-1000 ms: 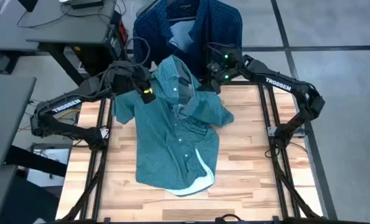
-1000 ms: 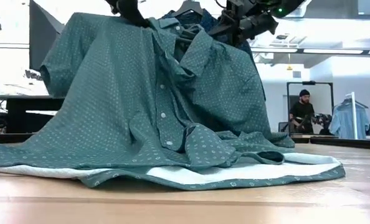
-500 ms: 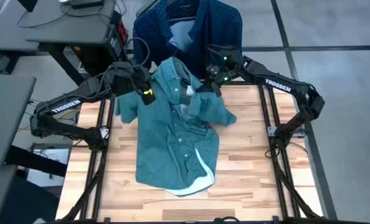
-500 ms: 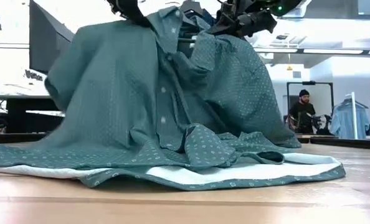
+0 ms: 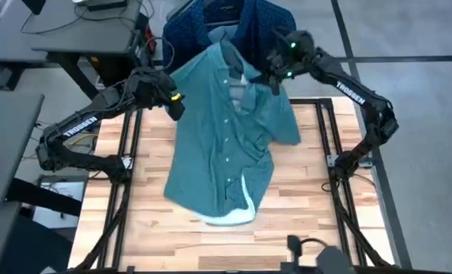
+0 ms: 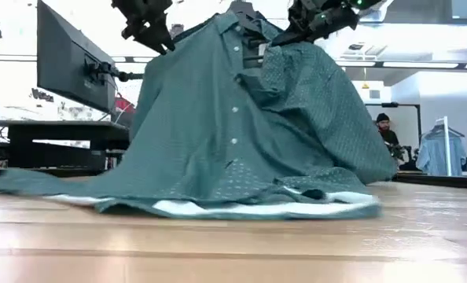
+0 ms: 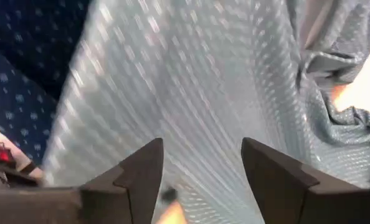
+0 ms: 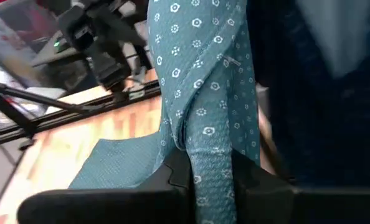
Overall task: Hang clothes
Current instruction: Hang the green polo shirt on the rack
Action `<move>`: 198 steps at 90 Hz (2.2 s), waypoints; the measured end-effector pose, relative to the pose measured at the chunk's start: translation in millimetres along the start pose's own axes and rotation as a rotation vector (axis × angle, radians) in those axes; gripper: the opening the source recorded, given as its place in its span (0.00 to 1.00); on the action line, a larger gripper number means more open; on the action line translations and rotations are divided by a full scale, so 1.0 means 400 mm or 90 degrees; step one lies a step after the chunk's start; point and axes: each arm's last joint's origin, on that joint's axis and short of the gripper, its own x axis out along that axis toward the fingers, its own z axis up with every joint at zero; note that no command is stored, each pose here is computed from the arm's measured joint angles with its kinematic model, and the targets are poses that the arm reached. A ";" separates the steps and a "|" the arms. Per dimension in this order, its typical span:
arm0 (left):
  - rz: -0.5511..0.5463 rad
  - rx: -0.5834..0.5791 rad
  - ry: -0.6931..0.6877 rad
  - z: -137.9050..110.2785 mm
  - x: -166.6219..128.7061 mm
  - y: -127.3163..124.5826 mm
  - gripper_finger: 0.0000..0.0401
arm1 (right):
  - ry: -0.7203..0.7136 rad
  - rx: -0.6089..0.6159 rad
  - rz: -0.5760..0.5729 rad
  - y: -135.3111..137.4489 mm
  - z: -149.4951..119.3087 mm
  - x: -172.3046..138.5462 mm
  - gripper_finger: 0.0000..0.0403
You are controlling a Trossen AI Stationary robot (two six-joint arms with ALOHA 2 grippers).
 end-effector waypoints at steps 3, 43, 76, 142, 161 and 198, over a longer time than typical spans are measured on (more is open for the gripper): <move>0.002 0.000 -0.013 0.011 -0.006 0.005 0.50 | -0.007 -0.012 -0.008 -0.002 0.013 -0.015 0.06; 0.013 -0.012 -0.161 0.132 -0.087 0.063 0.50 | -0.014 -0.039 -0.001 0.007 0.049 -0.063 0.06; -0.055 0.084 -0.153 0.168 -0.047 0.050 0.51 | 0.027 -0.040 0.056 0.062 0.040 -0.020 0.06; -0.099 0.119 -0.071 0.139 -0.021 0.045 0.02 | 0.042 -0.040 0.059 0.078 0.037 -0.007 0.06; -0.039 0.137 0.017 0.106 -0.028 0.063 0.00 | 0.043 -0.030 0.047 0.063 0.033 -0.020 0.06; 0.023 0.151 0.096 0.076 -0.043 0.091 0.01 | 0.033 -0.048 0.039 0.056 0.037 -0.031 0.06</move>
